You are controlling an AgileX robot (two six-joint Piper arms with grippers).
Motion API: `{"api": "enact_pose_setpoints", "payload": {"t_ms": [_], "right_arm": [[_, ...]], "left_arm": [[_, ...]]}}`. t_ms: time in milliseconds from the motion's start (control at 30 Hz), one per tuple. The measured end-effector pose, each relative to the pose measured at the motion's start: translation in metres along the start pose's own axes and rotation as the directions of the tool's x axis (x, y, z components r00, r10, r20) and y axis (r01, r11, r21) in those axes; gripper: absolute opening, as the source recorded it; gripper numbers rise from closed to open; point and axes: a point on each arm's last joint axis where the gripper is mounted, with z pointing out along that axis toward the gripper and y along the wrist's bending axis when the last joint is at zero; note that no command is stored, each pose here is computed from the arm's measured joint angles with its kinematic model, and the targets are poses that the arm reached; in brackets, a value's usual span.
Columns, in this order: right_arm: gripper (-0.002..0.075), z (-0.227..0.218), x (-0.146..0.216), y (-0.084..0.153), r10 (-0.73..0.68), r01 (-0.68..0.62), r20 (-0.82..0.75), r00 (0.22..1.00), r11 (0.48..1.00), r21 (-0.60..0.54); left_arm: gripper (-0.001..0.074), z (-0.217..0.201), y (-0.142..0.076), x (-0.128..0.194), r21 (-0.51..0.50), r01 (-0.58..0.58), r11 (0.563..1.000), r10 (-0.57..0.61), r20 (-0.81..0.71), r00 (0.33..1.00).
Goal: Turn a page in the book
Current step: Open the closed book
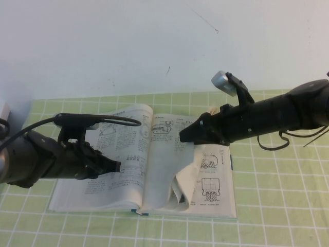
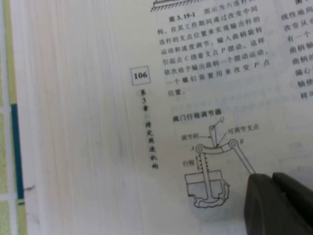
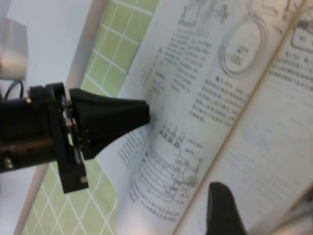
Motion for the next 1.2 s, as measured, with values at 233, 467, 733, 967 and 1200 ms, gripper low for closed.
{"api": "enact_pose_setpoints", "payload": {"t_ms": [233,467,733,967,1200], "right_arm": [[0.0375,-0.003,-0.005,0.0,0.012,-0.007,-0.073,0.997,0.998,0.069],[0.0375,0.003,0.012,-0.019,0.079,-0.044,-0.209,0.975,0.985,0.169],[0.0375,0.012,0.019,-0.029,0.116,-0.081,-0.232,0.966,0.984,0.157],[0.0375,0.014,0.011,-0.018,0.08,-0.077,-0.156,0.984,0.997,0.03],[0.0375,0.015,0.005,-0.01,0.042,-0.049,-0.091,0.995,0.996,-0.07]], "left_arm": [[-0.0004,0.0,0.0,0.0,0.0,0.0,1.0,0.0,0.0,1.0],[-0.0004,0.0,0.0,0.0,-0.002,0.0,1.0,0.0,0.002,1.0],[-0.0004,0.0,0.0,0.0,-0.003,0.012,1.0,-0.012,0.004,1.0],[-0.0004,-0.001,-0.004,-0.007,0.036,0.037,0.999,-0.038,0.007,0.999],[-0.0004,-0.013,-0.015,-0.021,0.119,0.022,0.993,-0.024,0.02,0.999]]}}
